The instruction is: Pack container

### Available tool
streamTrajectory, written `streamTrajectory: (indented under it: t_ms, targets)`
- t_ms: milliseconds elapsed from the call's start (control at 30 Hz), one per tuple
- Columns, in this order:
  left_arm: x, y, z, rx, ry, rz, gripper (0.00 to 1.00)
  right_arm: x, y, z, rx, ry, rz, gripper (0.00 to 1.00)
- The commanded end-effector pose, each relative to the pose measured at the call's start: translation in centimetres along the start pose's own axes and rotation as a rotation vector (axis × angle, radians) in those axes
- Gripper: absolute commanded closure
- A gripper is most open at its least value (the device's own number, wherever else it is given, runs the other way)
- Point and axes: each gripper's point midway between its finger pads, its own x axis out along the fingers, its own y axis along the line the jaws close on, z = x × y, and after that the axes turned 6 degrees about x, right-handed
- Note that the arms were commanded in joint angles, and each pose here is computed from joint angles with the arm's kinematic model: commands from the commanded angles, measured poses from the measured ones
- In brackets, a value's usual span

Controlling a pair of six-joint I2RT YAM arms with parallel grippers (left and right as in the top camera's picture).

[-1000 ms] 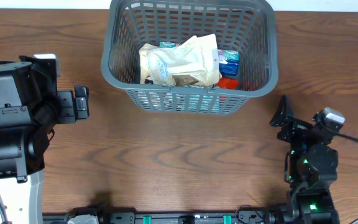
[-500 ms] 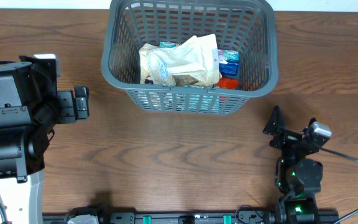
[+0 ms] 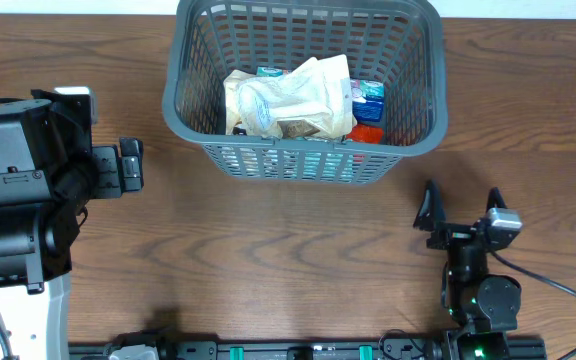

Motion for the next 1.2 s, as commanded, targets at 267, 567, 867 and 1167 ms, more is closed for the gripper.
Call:
streamTrajectory:
  t_ms: [267, 567, 867, 1167]
  targets:
    - [0.2, -0.1, -0.1, -0.001, 0.006, -0.008, 0.01, -0.8, 0.8, -1.5, -0.039, 0.050, 0.047, 0.01]
    - [0.2, -0.1, -0.1, -0.002, 0.006, -0.008, 0.01, -1.4, -0.2, -4.0, -0.055, 0.153, 0.015, 0.01]
    - [0.2, -0.1, -0.1, -0.001, 0.006, -0.008, 0.01, -1.5, 0.0, -4.1, -0.081, 0.155, 0.025, 0.01]
    - [0.2, -0.1, -0.1, -0.002, 0.006, -0.008, 0.01, -1.4, 0.1, -4.2, -0.077, 0.162, 0.030, 0.01]
